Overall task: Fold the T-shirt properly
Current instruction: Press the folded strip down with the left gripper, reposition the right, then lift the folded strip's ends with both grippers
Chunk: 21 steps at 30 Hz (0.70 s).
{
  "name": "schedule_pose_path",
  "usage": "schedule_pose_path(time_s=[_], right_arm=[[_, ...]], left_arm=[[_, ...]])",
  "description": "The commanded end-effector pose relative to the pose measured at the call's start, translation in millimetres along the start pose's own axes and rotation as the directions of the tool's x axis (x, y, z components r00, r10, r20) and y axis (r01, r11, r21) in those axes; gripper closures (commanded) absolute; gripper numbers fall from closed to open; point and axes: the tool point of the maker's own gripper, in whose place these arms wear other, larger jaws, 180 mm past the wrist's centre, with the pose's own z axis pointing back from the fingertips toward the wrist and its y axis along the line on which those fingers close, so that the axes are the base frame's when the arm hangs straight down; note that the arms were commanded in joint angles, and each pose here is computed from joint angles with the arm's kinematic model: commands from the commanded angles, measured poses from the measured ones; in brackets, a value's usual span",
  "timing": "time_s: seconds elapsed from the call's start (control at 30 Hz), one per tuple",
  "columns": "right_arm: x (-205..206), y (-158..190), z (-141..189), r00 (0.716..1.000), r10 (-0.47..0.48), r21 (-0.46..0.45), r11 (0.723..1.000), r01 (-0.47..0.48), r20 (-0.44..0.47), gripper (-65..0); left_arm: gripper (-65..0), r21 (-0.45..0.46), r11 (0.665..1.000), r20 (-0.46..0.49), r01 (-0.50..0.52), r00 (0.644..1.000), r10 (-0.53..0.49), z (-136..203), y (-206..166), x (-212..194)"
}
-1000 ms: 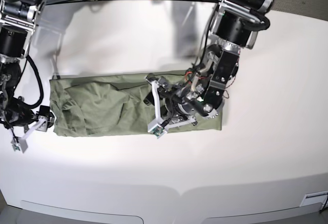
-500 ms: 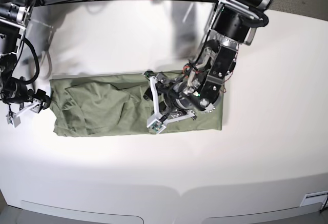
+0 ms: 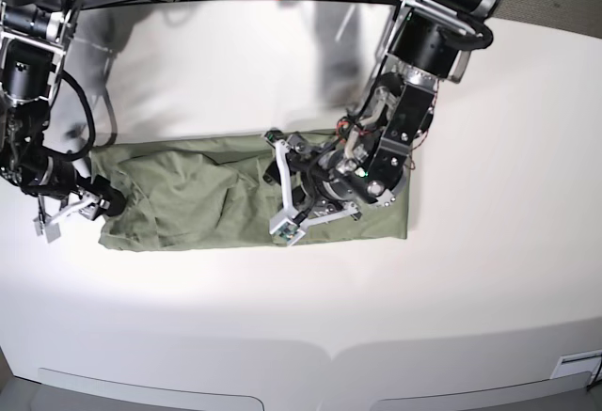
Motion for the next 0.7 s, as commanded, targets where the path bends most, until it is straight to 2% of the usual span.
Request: schedule_pose_path(time_s=[0.0,0.2,0.23,0.3,0.47,0.57,0.67], right_arm=[[15,5,3,0.999,0.018,0.010,1.000,-0.018,0.032,-41.1],[5,19,-12,1.000,0.016,0.036,0.999,-0.017,0.014,-40.9],[4,20,-13,1.000,0.015,0.039,0.999,-0.016,0.013,-39.1],[4,22,-14,1.000,0.014,0.044,0.999,-0.015,0.014,-30.6],[5,23,-13,1.000,0.015,0.045,0.999,-0.016,0.016,-0.1],[10,29,-12,1.000,0.006,0.071,0.997,-0.008,0.028,0.0],[17,51,-10,0.999,-0.009,0.150,0.989,0.004,0.036,0.0]], left_arm=[[-29.1,0.000,1.000,0.062,0.008,0.998,-0.008,4,0,24],[-29.2,-0.010,1.000,0.049,-0.005,0.999,0.005,2,-5,15],[-29.1,-0.011,1.000,0.046,-0.007,0.999,0.007,1,-6,13],[-29.2,-0.015,1.000,0.037,-0.013,0.999,0.014,1,-8,7],[-29.1,-0.009,1.000,0.011,-0.020,1.000,0.020,1,-5,-9],[-29.1,0.004,1.000,0.014,-0.018,1.000,0.018,3,2,-13],[-29.1,0.019,1.000,0.043,-0.014,0.999,0.013,5,10,-12]])
